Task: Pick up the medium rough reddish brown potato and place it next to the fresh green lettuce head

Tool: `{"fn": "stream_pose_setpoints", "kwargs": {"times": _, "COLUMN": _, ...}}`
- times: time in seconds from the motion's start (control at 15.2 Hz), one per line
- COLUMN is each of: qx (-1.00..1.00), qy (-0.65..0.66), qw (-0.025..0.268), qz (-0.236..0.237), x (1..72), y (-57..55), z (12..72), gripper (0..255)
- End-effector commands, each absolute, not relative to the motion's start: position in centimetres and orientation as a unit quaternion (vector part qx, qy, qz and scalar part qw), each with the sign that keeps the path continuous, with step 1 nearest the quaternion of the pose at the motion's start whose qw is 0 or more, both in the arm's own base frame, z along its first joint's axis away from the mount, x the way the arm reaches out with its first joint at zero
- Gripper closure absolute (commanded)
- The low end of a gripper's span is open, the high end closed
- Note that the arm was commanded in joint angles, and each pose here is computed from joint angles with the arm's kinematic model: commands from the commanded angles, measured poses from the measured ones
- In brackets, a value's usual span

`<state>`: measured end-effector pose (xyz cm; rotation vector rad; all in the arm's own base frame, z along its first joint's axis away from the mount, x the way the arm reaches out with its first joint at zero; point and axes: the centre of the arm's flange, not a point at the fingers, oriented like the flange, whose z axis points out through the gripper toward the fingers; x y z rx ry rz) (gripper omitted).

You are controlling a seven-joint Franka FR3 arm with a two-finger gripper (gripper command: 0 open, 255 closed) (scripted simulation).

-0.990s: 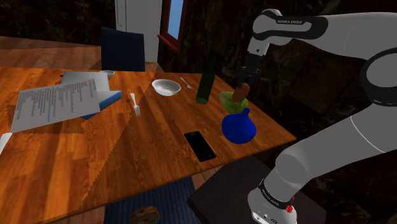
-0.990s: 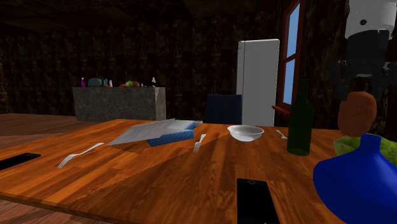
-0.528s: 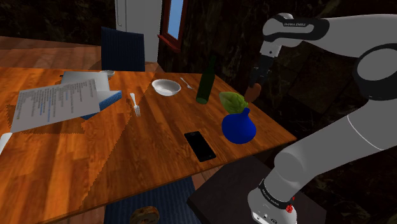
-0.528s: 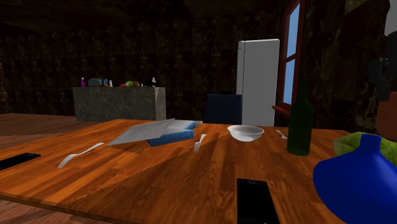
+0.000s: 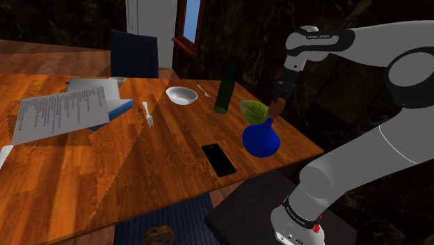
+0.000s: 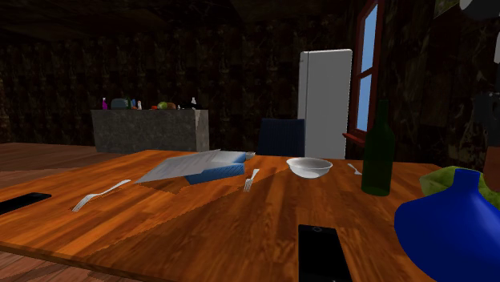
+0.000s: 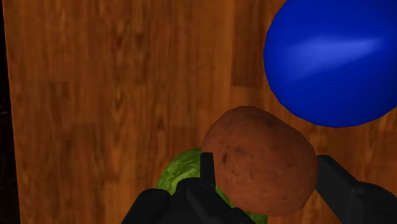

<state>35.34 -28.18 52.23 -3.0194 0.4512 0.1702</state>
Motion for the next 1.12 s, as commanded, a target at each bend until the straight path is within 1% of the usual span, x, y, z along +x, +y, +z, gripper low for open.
{"fn": "stream_pose_setpoints", "kwargs": {"times": 0.0, "qx": -0.987, "qy": 0.147, "qw": 0.042, "qz": 0.055, "x": 35.3, "y": -28.2, "z": 51.1, "gripper": 255}}
{"fn": "stream_pose_setpoints", "kwargs": {"times": 1.06, "qx": -0.987, "qy": 0.147, "qw": 0.042, "qz": 0.055, "x": 35.3, "y": -28.2, "z": 42.7, "gripper": 255}}
